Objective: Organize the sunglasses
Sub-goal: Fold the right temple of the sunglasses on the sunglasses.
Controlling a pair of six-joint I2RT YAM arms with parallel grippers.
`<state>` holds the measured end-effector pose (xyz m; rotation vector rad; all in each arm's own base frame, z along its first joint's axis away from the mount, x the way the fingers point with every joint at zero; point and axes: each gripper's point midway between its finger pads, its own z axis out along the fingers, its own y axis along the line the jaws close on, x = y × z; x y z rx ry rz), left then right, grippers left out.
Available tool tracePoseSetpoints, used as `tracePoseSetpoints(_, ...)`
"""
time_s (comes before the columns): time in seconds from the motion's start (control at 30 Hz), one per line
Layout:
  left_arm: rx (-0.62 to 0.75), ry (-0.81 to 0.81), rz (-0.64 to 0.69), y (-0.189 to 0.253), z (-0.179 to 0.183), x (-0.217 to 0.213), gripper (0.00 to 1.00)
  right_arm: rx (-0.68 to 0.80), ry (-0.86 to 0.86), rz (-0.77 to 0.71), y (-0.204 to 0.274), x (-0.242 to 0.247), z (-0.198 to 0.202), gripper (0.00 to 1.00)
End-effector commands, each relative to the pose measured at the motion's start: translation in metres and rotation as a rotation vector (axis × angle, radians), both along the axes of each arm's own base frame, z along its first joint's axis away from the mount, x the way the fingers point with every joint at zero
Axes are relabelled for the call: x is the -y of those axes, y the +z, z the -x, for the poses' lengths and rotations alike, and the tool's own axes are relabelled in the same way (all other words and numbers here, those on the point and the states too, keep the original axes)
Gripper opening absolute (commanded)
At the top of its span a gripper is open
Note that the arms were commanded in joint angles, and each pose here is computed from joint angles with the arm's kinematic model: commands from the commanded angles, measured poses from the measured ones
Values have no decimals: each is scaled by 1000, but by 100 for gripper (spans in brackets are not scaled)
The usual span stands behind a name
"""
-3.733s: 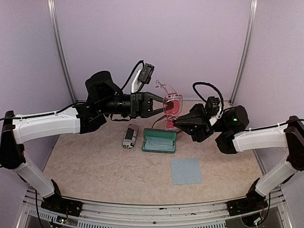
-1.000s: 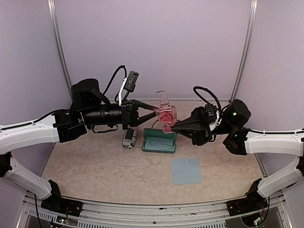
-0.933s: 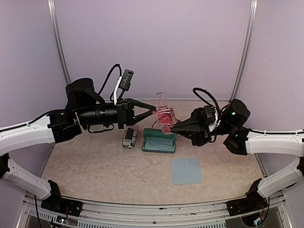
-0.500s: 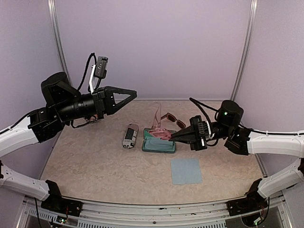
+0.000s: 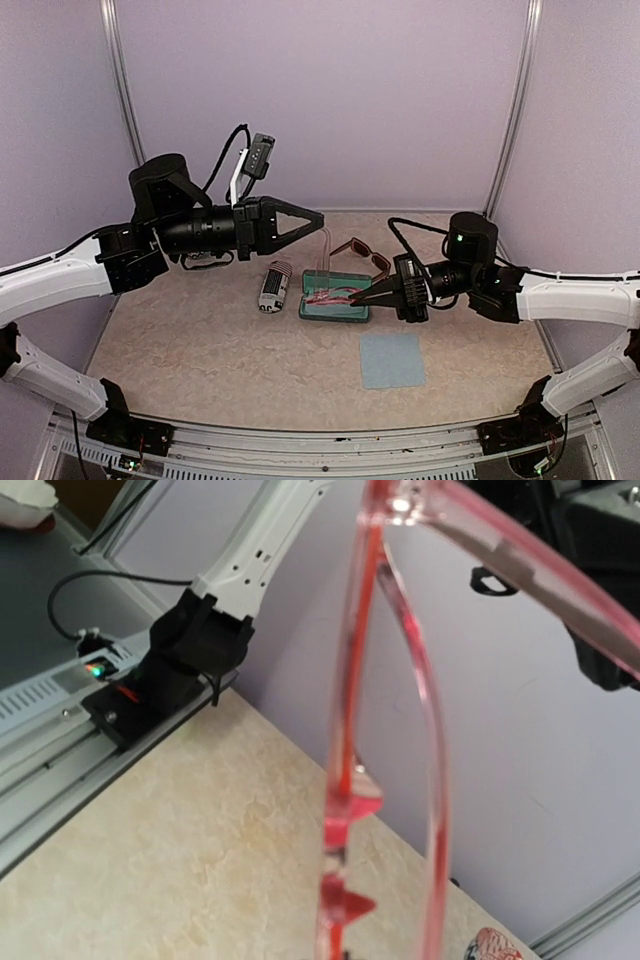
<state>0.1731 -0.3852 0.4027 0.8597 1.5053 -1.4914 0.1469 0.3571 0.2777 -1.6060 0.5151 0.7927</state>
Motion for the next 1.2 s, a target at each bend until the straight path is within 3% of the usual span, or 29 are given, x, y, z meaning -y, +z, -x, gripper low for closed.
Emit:
tracePoseSetpoints(0.0,0,-79,29,9,9,10,0,43,-1,1,3,-5,-2,0)
tracePoseSetpoints(0.37,-80,-154,-85,-40,-1,41,0,73,-10,-9,9,-6,-4,0)
tracePoseSetpoints(0.87,-138,-238,-132,-73,0,55,0,119,-85,-79,31,-7,-14,0)
tracePoseSetpoints(1.0,-151,-210,-122,-74,-6,53,0,127,-106,-83,33,-7,-16,0)
tracePoseSetpoints(1.17,-176,-34,-101,-68,-39,37,0,92,-113,-33,23,-6,-17,0)
